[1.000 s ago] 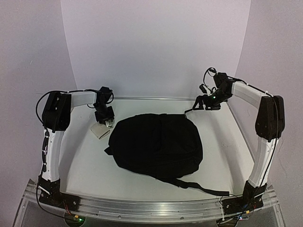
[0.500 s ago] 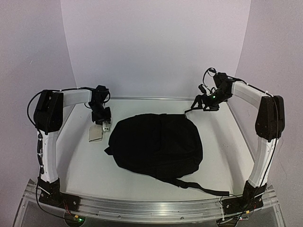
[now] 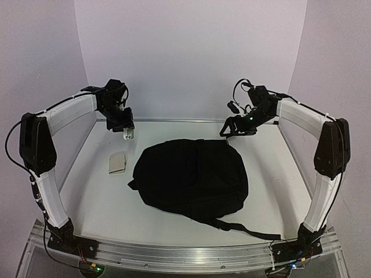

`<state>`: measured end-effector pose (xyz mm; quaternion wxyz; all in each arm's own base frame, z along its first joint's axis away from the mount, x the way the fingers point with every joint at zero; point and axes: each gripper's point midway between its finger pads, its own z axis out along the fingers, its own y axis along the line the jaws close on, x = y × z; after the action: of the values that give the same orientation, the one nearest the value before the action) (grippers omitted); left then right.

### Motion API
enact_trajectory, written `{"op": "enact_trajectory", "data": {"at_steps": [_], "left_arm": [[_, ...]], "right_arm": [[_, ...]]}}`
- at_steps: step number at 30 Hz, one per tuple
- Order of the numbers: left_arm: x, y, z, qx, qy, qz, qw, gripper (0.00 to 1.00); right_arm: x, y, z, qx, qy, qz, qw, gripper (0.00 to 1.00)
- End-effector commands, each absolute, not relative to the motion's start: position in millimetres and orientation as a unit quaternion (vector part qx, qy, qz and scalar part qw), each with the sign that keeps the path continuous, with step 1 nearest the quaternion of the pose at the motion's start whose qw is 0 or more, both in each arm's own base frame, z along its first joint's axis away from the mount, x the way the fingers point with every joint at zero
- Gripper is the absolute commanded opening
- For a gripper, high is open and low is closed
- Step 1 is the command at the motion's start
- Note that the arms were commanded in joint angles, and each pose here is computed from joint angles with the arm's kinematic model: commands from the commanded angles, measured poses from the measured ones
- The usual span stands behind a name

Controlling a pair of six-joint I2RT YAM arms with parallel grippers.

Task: Pack the student bag
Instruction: Place the stationery in the student bag.

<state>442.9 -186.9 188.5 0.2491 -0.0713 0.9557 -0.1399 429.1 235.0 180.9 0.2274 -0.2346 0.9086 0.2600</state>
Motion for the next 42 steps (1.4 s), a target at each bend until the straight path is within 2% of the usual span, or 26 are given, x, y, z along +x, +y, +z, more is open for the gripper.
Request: {"op": "enact_trajectory", "data": {"at_steps": [1, 5, 11, 14, 21, 27, 29, 33, 36, 38, 42], "left_arm": [[413, -223, 227, -0.020, 0.946, -0.180, 0.270, 0.34], [385, -257, 236, 0.025, 0.936, -0.214, 0.277, 0.34], [361, -262, 241, 0.012, 0.928, -0.245, 0.281, 0.34], [354, -268, 247, 0.031, 0.923, -0.252, 0.289, 0.34], [344, -272, 240, 0.056, 0.921, -0.264, 0.282, 0.34], [345, -271, 241, 0.037, 0.915, -0.275, 0.292, 0.33], [344, -274, 242, 0.030, 0.910, -0.292, 0.293, 0.32], [337, -284, 244, 0.047, 0.903, -0.307, 0.298, 0.32], [335, -301, 245, 0.072, 0.898, -0.321, 0.293, 0.32], [334, -319, 244, 0.089, 0.889, -0.349, 0.282, 0.32], [338, -356, 230, 0.121, 0.876, -0.385, 0.265, 0.32]], "right_arm": [[406, 251, 203, -0.258, 0.901, 0.247, 0.246, 0.98], [391, 268, 205, -0.272, 0.899, 0.238, 0.247, 0.98], [381, 307, 206, -0.255, 0.909, 0.211, 0.254, 0.91], [374, 315, 205, -0.252, 0.912, 0.191, 0.259, 0.86], [353, 342, 188, -0.264, 0.915, 0.186, 0.242, 0.85], [365, 351, 149, -0.262, 0.925, 0.123, 0.244, 0.74], [369, 351, 141, -0.262, 0.927, 0.115, 0.241, 0.63], [374, 358, 155, -0.265, 0.922, 0.123, 0.255, 0.28], [372, 363, 178, -0.267, 0.915, 0.158, 0.258, 0.12], [373, 359, 189, -0.256, 0.915, 0.179, 0.256, 0.08], [380, 340, 188, -0.219, 0.922, 0.225, 0.225, 0.07]]}}
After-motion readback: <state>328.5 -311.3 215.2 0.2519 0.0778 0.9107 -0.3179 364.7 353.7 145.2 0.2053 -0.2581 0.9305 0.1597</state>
